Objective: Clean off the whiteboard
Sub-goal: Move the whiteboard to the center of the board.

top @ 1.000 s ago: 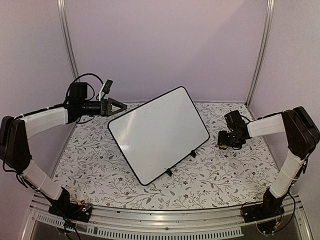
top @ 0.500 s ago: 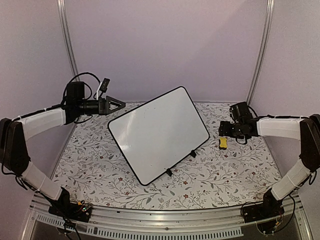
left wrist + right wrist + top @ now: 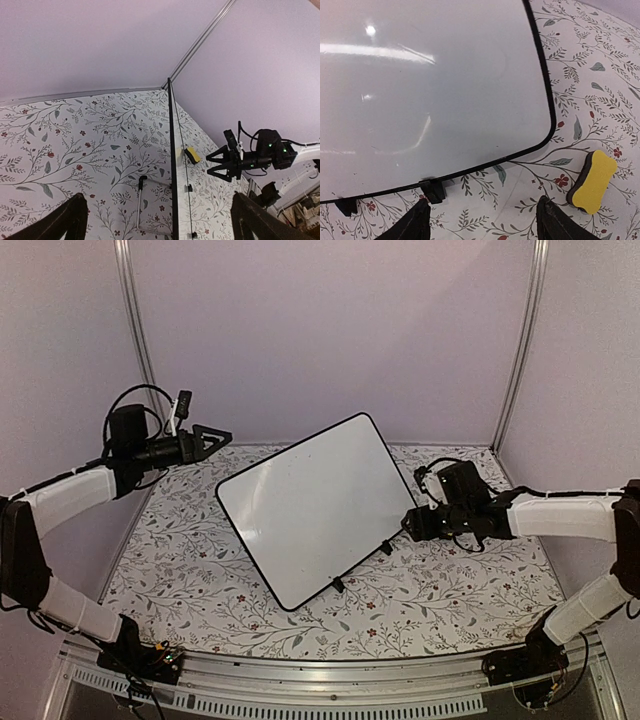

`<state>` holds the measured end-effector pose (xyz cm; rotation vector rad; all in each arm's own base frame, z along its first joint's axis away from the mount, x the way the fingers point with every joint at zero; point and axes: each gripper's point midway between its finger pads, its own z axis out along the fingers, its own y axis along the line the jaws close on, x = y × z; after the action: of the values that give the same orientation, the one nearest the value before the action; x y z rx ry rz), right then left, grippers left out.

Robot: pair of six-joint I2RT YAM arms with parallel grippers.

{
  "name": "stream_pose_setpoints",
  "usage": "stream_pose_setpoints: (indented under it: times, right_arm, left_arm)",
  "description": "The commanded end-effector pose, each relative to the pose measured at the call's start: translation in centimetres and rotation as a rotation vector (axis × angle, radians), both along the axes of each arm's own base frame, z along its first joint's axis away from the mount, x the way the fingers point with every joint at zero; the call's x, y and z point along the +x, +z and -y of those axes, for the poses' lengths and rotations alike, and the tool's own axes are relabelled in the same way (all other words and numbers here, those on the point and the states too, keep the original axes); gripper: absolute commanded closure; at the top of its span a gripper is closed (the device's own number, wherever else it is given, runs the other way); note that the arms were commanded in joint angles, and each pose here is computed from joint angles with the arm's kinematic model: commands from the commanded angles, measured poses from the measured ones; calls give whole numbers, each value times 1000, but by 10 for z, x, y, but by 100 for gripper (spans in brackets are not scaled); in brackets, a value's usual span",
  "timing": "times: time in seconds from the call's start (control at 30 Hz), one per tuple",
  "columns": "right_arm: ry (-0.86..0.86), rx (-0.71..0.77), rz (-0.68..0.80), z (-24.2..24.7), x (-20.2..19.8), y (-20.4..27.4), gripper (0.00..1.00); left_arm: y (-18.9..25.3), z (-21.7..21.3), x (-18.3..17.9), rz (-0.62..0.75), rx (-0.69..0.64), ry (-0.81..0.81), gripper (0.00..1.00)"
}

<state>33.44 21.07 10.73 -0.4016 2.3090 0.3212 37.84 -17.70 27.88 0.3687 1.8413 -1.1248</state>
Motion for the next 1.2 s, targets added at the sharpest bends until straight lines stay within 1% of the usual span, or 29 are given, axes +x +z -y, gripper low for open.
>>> stream_pose_setpoints:
  times: [0.0, 0.1, 0.3, 0.47, 0.7, 0.9, 1.0, 1.17]
  right_arm:
    - [117, -90, -23, -28, -11, -23, 31]
    - [149, -114, -44, -38, -14, -36, 34]
    - [205, -120, -63, -51, -22, -48, 37]
    - [196, -163, -62, -56, -18, -58, 40]
    - [189, -218, -44, -68, -15, -72, 47]
    - [162, -231, -29, -75, -16, -81, 60]
    - [130, -238, -29, -75, -16, -87, 75]
    - [34, -265, -26, -66, -11, -94, 92]
  left_arm:
    - [8, -13, 6, 36, -14, 65, 0]
    - [7, -15, 7, 35, -16, 72, 0]
    - [7, -17, 8, 30, -24, 72, 0]
    - [6, -18, 9, 24, -31, 71, 0]
    - [4, -19, 9, 20, -32, 69, 0]
    - [4, -19, 10, 16, -35, 70, 0]
    - [4, -20, 10, 15, -37, 72, 0]
    - [4, -21, 10, 14, -39, 76, 0]
